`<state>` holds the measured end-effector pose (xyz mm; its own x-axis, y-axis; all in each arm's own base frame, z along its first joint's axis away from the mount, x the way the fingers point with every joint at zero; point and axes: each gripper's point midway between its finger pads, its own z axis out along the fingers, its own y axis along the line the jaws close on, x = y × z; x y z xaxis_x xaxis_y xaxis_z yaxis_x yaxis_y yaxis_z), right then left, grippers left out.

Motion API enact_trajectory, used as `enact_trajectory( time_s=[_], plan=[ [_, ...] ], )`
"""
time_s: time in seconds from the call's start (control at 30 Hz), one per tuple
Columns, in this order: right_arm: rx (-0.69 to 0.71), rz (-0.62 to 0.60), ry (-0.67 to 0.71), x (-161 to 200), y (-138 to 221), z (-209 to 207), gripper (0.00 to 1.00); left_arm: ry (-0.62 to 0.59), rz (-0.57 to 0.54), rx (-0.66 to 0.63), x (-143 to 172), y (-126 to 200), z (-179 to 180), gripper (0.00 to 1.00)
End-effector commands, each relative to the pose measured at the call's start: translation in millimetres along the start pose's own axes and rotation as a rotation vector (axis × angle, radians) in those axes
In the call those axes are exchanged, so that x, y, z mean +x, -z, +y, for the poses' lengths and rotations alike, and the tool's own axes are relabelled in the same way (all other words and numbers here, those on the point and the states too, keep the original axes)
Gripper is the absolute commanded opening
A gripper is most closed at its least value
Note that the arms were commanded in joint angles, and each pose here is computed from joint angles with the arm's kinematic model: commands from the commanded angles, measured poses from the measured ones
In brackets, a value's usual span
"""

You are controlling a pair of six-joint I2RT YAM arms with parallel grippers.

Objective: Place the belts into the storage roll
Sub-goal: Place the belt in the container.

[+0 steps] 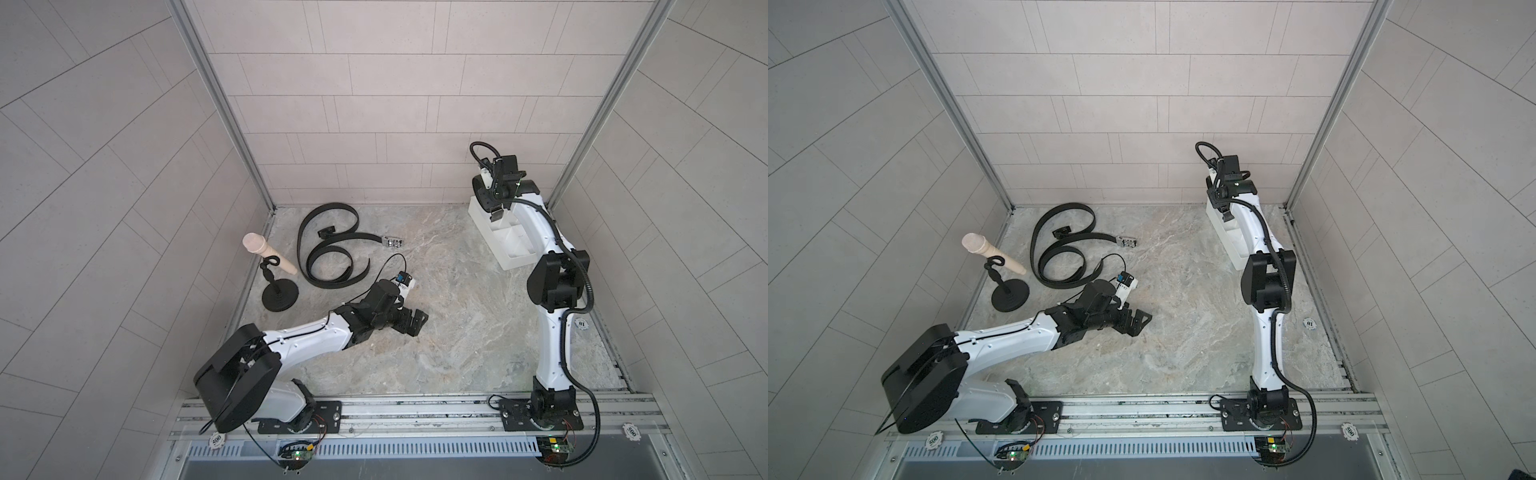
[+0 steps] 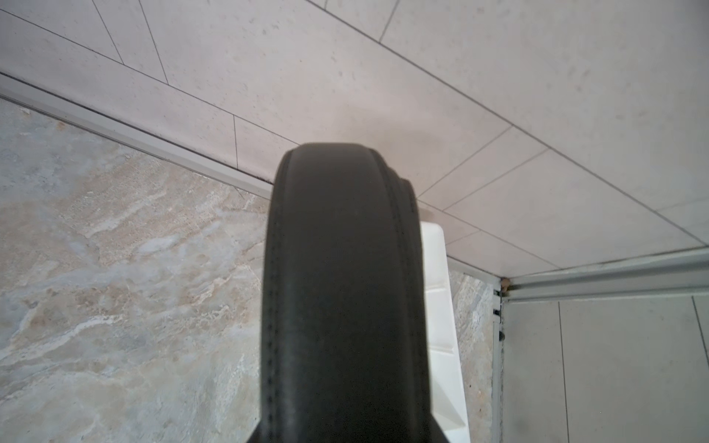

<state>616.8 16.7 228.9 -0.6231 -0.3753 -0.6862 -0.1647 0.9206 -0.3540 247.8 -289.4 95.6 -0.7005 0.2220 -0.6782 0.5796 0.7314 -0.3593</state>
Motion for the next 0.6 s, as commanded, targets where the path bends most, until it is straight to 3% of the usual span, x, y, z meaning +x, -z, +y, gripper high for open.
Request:
enact_trajectory(
  time_s=[0.0, 0.13, 0.4, 0.57],
  plan=[
    [0.077, -0.105, 0.075, -31, 1, -9, 0.00, -0.008, 0.000, -0.010, -1, -2, 4, 1.00],
    [0.062, -0.086, 0.032, -18, -22, -15, 0.00, -0.014, 0.002, -0.013, -1, -1, 5, 1.00],
    [0.049, -0.130, -0.016, -18, -30, -31, 0.00, -0.016, 0.009, -0.019, 0, -1, 6, 1.00],
    [0.014, -0.097, -0.052, -1, -45, -36, 0.00, -0.008, 0.016, -0.017, 1, -5, 7, 1.00]
  ],
)
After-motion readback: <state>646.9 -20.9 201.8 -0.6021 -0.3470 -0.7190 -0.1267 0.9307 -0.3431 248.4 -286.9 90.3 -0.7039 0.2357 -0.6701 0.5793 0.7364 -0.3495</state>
